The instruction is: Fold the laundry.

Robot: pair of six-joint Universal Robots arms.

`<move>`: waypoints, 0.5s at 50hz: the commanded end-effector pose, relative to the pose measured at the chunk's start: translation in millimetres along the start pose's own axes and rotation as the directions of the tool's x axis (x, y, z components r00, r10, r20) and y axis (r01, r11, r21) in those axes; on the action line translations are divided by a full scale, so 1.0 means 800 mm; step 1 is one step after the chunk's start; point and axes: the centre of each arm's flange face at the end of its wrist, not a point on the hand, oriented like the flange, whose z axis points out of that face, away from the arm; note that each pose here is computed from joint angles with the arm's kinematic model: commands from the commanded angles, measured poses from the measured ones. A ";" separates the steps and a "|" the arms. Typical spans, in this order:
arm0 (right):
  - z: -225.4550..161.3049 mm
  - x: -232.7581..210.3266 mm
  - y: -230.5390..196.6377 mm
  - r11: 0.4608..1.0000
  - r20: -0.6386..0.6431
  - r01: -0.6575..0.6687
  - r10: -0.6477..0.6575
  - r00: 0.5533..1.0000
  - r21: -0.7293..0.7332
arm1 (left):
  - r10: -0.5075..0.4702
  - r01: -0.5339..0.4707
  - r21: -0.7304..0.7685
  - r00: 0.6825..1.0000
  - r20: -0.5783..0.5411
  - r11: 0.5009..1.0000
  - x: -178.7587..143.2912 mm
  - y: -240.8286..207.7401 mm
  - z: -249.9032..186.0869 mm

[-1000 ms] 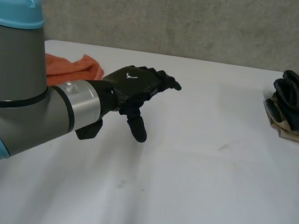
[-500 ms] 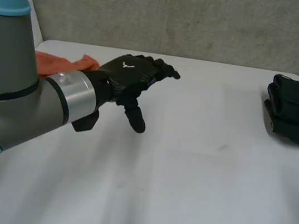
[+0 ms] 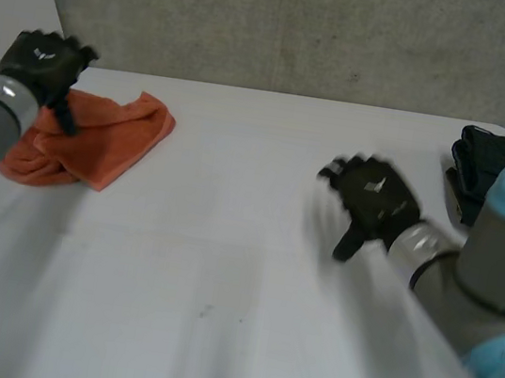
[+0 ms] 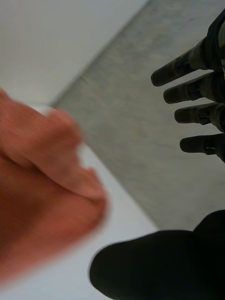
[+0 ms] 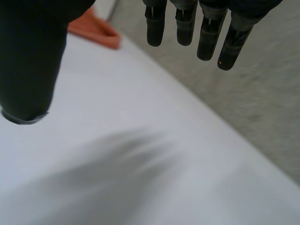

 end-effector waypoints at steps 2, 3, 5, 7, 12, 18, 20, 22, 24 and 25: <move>-0.024 -0.035 0.040 0.997 0.056 0.012 -0.008 0.998 -0.072 | 0.190 -0.190 -0.141 0.982 -0.019 0.972 -0.025 0.122 0.073; -0.026 -0.037 0.044 0.997 0.059 0.011 -0.006 0.998 -0.078 | 0.187 -0.189 -0.144 0.982 -0.023 0.971 -0.024 0.129 0.077; -0.028 -0.036 0.051 0.996 0.054 0.007 -0.002 0.999 -0.086 | 0.175 -0.181 -0.153 0.983 -0.049 0.972 -0.021 0.152 0.087; -0.029 -0.035 0.054 0.996 0.050 0.004 0.001 0.999 -0.092 | 0.166 -0.175 -0.157 0.984 -0.068 0.972 -0.019 0.166 0.091; -0.031 -0.037 0.058 0.995 0.051 0.002 0.003 0.999 -0.098 | 0.165 -0.176 -0.151 0.983 -0.080 0.973 -0.013 0.178 0.099; -0.032 -0.035 0.054 0.996 0.046 0.018 -0.014 0.999 -0.087 | 0.178 -0.182 -0.079 0.983 -0.051 0.980 0.001 0.151 0.100; -0.033 -0.034 0.051 0.996 0.044 0.024 -0.021 0.999 -0.081 | 0.168 -0.168 -0.005 0.985 -0.041 0.986 0.014 0.110 0.087; -0.034 -0.033 0.049 0.997 0.041 0.027 -0.024 0.999 -0.076 | 0.113 -0.110 0.098 0.993 -0.022 0.989 0.024 0.055 0.066; -0.033 -0.031 0.046 0.997 0.032 0.030 -0.028 0.999 -0.067 | 0.022 -0.012 0.188 0.999 -0.048 0.982 0.042 0.011 0.039; -0.033 -0.029 0.043 0.998 0.024 0.032 -0.030 0.999 -0.061 | -0.005 0.017 0.198 0.998 -0.063 0.980 0.049 0.004 0.031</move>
